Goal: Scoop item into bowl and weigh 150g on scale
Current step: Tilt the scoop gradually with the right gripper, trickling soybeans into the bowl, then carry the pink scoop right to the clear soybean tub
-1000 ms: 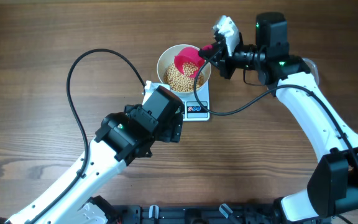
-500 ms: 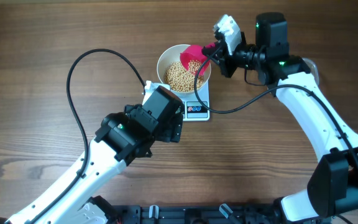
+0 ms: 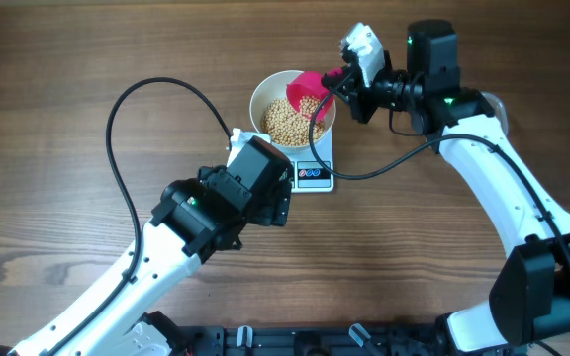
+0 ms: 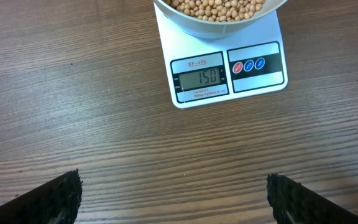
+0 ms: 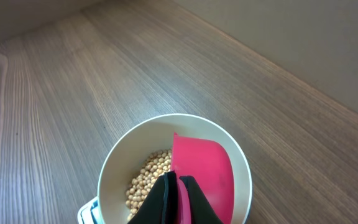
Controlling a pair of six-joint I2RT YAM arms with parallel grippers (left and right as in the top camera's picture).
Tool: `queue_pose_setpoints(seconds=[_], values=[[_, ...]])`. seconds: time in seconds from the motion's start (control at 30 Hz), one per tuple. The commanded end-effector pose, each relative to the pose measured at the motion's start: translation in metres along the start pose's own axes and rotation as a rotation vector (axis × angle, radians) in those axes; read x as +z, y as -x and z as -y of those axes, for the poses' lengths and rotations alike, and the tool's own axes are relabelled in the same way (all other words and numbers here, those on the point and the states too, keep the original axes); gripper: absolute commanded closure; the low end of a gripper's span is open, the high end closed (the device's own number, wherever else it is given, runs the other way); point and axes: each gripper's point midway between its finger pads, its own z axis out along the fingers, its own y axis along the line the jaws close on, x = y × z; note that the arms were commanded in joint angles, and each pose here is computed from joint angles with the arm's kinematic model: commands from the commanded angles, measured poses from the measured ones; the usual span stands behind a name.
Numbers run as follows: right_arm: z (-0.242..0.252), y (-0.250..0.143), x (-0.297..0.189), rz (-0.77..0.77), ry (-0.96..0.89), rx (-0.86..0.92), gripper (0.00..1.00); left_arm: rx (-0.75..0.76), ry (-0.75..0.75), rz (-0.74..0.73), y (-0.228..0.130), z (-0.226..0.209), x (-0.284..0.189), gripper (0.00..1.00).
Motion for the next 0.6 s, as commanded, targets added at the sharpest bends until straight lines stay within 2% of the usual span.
queue_pose_setpoints(seconds=[0.0, 0.13, 0.3, 0.57], values=[[-0.002, 0.018, -0.009, 0.034, -0.017, -0.020, 0.96, -0.004, 0.005, -0.002, -0.001, -0.002, 0.001, 0.00], [-0.002, 0.019, -0.009, 0.037, -0.017, -0.003, 0.96, -0.004, 0.005, -0.001, -0.001, -0.002, 0.001, 0.00], [0.002, 0.027, -0.015, 0.079, -0.001, 0.122, 0.96, -0.004, 0.005, -0.001, -0.001, -0.002, 0.001, 0.00], [0.024, 0.045, -0.058, 0.220, 0.115, 0.285, 0.96, -0.004, 0.005, -0.002, -0.001, -0.002, 0.001, 0.00]])
